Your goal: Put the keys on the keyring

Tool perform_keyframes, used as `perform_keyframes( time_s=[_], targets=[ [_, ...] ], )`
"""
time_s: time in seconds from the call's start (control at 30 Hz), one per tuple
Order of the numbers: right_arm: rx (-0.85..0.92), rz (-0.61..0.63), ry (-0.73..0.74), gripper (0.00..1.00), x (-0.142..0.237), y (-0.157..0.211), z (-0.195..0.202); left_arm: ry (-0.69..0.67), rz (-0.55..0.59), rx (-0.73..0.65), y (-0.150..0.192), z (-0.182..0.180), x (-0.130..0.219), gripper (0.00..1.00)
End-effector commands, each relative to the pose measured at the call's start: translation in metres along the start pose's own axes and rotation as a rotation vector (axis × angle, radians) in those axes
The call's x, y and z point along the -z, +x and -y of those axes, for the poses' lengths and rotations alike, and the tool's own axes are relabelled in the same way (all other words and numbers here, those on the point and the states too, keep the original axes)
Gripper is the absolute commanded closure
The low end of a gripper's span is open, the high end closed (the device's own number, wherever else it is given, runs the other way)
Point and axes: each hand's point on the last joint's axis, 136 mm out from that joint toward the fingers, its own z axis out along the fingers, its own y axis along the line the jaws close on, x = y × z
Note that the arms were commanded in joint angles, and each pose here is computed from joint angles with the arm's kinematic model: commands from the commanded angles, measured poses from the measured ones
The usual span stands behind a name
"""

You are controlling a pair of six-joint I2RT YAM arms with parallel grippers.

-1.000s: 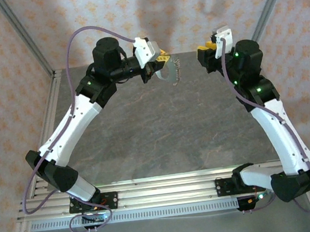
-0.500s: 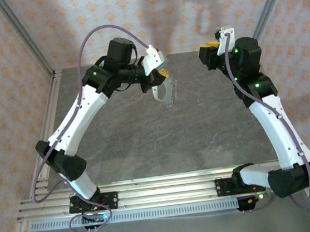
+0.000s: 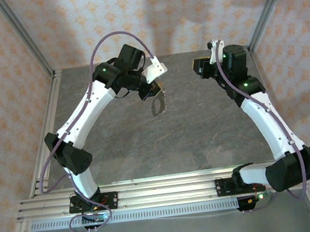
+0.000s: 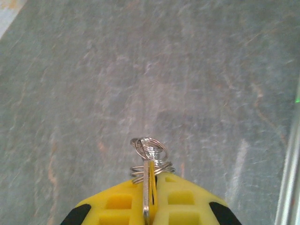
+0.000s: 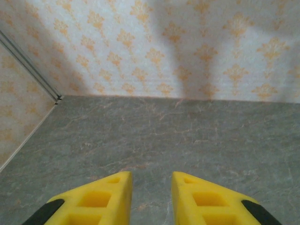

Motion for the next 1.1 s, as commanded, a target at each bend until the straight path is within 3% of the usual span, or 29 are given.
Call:
perform_keyframes(
  time_s=[0.0, 0.1, 0.2, 0.43, 0.67, 0.83, 1.07],
  targets=[
    [-0.045, 0.020, -0.036, 0.74, -0.007, -0.001, -0.003, -0.136, -0.123, 0.022, 0.014, -0.014, 0.004, 1.00],
    [-0.071, 0.008, -0.048, 0.75, -0.012, 0.006, -0.003, -0.131, -0.174, 0.055, 0.020, -0.015, 0.001, 1.00],
    [-0.106, -0.006, -0.064, 0.75, -0.016, 0.014, -0.003, -0.086, -0.145, 0.110, 0.015, -0.012, -0.004, 1.00],
    [-0.200, -0.025, -0.100, 0.75, -0.023, 0.034, -0.004, 0.046, 0.076, 0.396, -0.026, -0.021, -0.004, 1.00],
    [-0.266, -0.025, -0.131, 0.74, -0.027, 0.047, -0.005, 0.169, 0.211, 0.693, -0.068, -0.036, -0.012, 1.00],
    [-0.273, 0.017, -0.162, 0.73, -0.023, 0.042, -0.011, 0.274, 0.326, 0.922, -0.106, -0.045, -0.008, 1.00],
    [-0.245, 0.094, -0.190, 0.70, -0.012, 0.025, -0.018, 0.319, 0.519, 1.258, -0.147, -0.071, 0.018, 1.00]
  ],
)
